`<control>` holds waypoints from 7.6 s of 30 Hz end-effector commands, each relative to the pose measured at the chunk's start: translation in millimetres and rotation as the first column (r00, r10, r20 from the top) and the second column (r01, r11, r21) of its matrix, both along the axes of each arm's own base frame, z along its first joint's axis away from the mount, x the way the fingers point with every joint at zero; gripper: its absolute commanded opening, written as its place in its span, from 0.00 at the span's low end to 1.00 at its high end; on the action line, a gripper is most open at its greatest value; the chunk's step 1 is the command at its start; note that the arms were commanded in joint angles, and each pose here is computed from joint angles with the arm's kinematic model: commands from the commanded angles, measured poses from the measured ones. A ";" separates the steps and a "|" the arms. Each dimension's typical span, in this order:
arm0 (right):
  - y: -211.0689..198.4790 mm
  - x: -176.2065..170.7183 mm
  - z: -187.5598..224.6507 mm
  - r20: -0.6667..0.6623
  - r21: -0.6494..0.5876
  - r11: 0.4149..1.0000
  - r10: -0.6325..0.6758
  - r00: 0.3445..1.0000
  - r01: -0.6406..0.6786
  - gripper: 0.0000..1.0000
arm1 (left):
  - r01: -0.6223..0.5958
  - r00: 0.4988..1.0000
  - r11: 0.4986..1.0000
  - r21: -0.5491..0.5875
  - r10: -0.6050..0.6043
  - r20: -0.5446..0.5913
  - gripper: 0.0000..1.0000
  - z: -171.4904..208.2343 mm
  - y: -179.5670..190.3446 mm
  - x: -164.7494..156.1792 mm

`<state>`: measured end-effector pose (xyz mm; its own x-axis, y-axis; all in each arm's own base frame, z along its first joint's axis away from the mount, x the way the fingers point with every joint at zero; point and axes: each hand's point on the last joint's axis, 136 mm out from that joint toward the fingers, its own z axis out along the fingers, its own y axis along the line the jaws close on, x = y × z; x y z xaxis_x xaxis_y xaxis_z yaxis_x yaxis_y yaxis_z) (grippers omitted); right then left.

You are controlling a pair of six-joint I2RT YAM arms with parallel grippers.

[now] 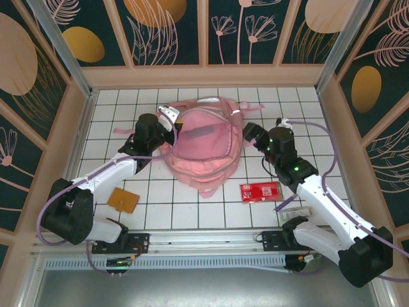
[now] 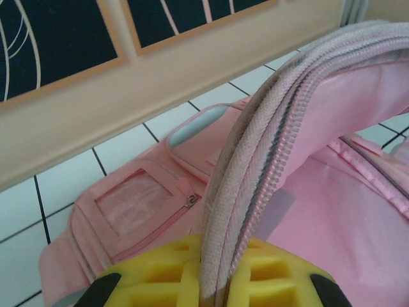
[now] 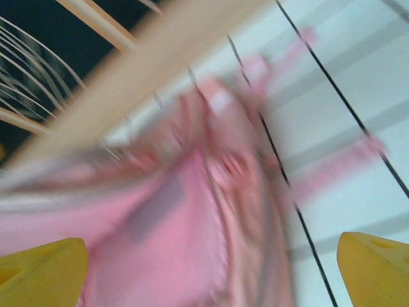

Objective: Pack the student bag

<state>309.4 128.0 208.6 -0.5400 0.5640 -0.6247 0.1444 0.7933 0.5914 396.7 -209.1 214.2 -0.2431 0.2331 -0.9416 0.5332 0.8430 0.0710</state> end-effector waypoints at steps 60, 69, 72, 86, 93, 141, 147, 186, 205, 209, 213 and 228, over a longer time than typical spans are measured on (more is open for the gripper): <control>125.7 -46.4 -13.5 -0.359 0.376 0.920 0.256 0.898 -0.112 0.00 | 0.068 0.976 0.917 -0.393 -0.143 -0.164 0.00 47.1 -27.2 -17.4; 186.3 48.5 -57.7 -0.375 0.526 0.849 0.178 0.910 0.051 0.00 | 0.229 0.950 0.818 -0.528 -0.307 -0.063 0.00 102.4 -47.7 -36.6; 206.1 81.1 -71.5 -0.385 0.536 0.840 0.153 0.910 0.086 0.00 | 0.250 0.951 0.806 -0.536 -0.307 -0.018 0.00 117.1 -46.2 -40.4; 215.9 116.6 -68.9 -0.213 0.641 0.768 0.168 0.963 0.008 0.63 | 0.296 0.955 0.814 -0.500 -0.270 0.124 0.00 145.1 -39.8 -40.1; 170.2 51.3 -40.9 -0.169 0.530 0.831 0.298 0.939 -0.169 0.64 | 0.122 0.991 0.890 -0.439 -0.087 0.100 0.00 116.3 -13.6 -12.6; 452.2 -152.1 -189.4 0.036 -0.712 -0.130 0.975 -0.219 -0.691 0.01 | -0.970 0.025 0.188 0.151 0.702 -0.712 0.99 -159.1 303.1 -145.8; 437.4 -141.2 -127.9 0.235 -0.690 0.113 0.969 -0.073 -0.715 0.00 | -0.958 0.137 0.278 0.072 0.665 -0.734 0.99 -141.1 289.6 -134.2; 351.5 -153.0 -126.3 0.199 -0.860 0.197 0.979 0.047 -0.472 0.00 | -0.957 0.081 0.288 -0.038 0.140 -0.987 0.77 -215.0 158.8 -186.9; 394.1 -123.5 -69.6 0.285 -0.953 0.295 0.951 0.119 -0.073 0.00 | -0.938 0.025 0.344 0.039 0.179 -0.983 0.76 -200.5 160.2 -189.6; 399.1 -137.1 -63.0 0.300 -0.953 0.302 0.952 0.068 -0.033 0.00 | -0.943 0.046 0.333 0.015 0.175 -0.983 0.49 -194.1 160.5 -179.7; 390.8 -156.2 -69.7 0.285 -0.957 0.285 0.958 0.000 -0.064 0.08 | -0.952 0.089 0.306 -0.020 0.215 -0.973 0.08 -179.5 168.5 -164.6; 406.0 -159.6 -70.9 0.120 -0.610 0.149 0.988 0.095 -0.778 0.77 | -0.966 0.107 0.256 -0.035 0.275 -0.956 0.00 -156.8 180.4 -148.8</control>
<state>160.5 532.3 166.6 0.1344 -0.3489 -0.9275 -0.9494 0.2228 -0.2213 249.1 -29.2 51.4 -0.5003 -0.8634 -0.0642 -0.7190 0.4556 -0.5249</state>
